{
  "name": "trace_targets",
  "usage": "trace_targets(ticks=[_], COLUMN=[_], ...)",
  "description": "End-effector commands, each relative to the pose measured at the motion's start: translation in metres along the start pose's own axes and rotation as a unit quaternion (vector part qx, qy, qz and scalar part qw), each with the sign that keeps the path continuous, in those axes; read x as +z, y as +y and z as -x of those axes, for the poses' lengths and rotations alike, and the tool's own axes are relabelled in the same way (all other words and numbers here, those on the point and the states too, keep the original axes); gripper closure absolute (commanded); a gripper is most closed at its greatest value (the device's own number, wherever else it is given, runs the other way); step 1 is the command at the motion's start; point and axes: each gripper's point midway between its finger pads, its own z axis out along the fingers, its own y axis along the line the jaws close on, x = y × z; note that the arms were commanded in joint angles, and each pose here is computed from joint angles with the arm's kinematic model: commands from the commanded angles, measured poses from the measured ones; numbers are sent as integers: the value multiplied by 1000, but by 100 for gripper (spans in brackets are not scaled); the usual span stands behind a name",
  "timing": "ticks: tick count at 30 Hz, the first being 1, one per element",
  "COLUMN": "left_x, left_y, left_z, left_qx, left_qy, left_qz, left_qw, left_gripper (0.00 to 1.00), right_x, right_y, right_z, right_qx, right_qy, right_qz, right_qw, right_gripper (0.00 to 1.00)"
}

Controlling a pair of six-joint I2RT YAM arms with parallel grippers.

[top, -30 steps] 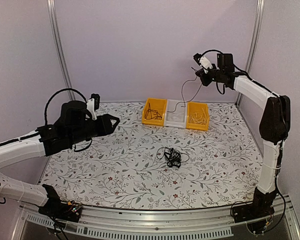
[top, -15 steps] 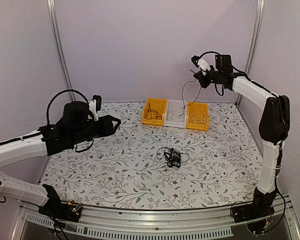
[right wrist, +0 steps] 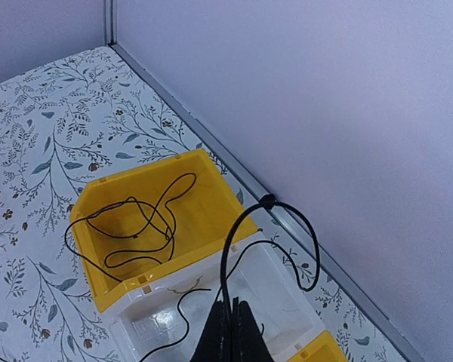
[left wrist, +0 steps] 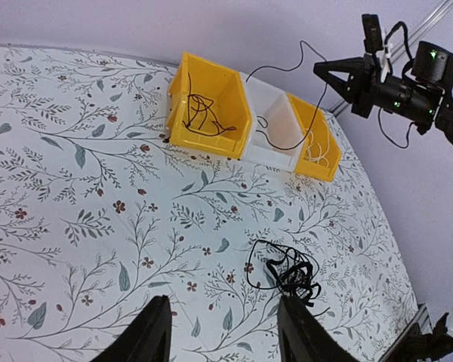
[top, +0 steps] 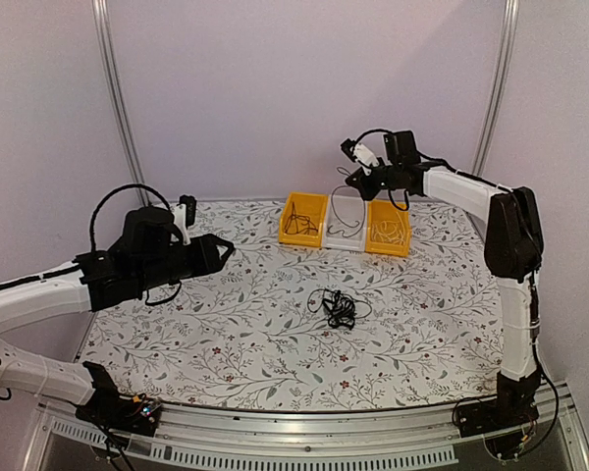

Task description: Untangle the cables

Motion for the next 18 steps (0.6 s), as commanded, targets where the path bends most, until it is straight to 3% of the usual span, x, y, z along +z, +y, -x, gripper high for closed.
trace_targets(ticks=[1, 18], left_x=[-6, 0], left_y=[8, 13], left_z=[1, -8], left_qx=[-11, -20], left_qy=[-5, 7], left_qz=[10, 16], left_qw=[1000, 1000], left_gripper=[49, 49], right_x=[16, 53], right_y=[12, 42], right_z=[-32, -121], right_qx=[53, 77], right_qy=[28, 127], right_qz=[26, 70], right_qw=[998, 987], right_gripper=[100, 100])
